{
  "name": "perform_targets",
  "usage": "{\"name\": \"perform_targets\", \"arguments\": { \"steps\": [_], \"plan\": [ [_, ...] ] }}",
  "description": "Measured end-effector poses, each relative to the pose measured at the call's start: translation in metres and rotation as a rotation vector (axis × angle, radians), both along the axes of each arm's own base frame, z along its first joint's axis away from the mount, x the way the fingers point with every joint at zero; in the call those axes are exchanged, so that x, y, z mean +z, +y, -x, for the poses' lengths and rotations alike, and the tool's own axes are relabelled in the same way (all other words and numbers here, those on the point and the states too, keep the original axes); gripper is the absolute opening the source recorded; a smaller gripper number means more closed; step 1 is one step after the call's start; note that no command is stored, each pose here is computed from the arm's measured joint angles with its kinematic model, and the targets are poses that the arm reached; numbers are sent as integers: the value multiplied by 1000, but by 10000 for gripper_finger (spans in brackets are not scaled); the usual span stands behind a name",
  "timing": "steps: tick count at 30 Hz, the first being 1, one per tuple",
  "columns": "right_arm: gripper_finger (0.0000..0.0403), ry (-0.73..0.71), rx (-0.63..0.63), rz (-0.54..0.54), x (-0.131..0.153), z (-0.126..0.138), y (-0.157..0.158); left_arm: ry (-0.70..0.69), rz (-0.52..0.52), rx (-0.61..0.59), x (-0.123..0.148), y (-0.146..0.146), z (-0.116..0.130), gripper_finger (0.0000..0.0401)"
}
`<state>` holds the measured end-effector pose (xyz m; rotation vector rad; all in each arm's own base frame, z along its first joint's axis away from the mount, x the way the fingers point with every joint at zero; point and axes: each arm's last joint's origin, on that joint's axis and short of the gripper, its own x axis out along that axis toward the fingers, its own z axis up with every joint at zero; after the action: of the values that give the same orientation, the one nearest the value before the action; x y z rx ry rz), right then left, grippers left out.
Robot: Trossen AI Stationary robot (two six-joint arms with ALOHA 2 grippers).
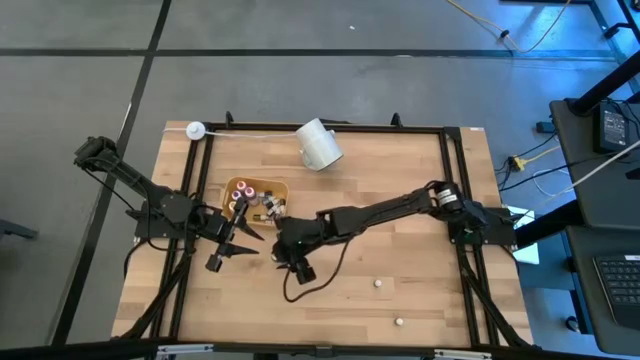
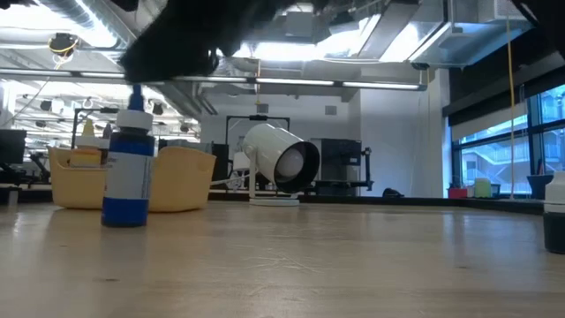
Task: Pick & Place food coloring
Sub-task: Put the large blue food coloring bottle into the bin
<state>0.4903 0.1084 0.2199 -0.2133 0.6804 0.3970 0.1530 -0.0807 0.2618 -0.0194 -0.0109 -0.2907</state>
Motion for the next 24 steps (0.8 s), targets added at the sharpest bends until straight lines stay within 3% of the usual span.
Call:
{"name": "perform_targets", "arguments": {
  "steps": [5,9,15,24],
  "plan": [
    [204,-41,45,6,37,18,13,-1,-1,6,0,0,0,146],
    [204,14,77,21,46,39,24,0,-1,7,0,0,0,145],
    [204,130,51,11,22,76,36,1,1,-25,0,-1,0,148],
    [204,-42,-129,-11,1,169,44,32,97,-51,0,-1,0,147]
  ]
}}
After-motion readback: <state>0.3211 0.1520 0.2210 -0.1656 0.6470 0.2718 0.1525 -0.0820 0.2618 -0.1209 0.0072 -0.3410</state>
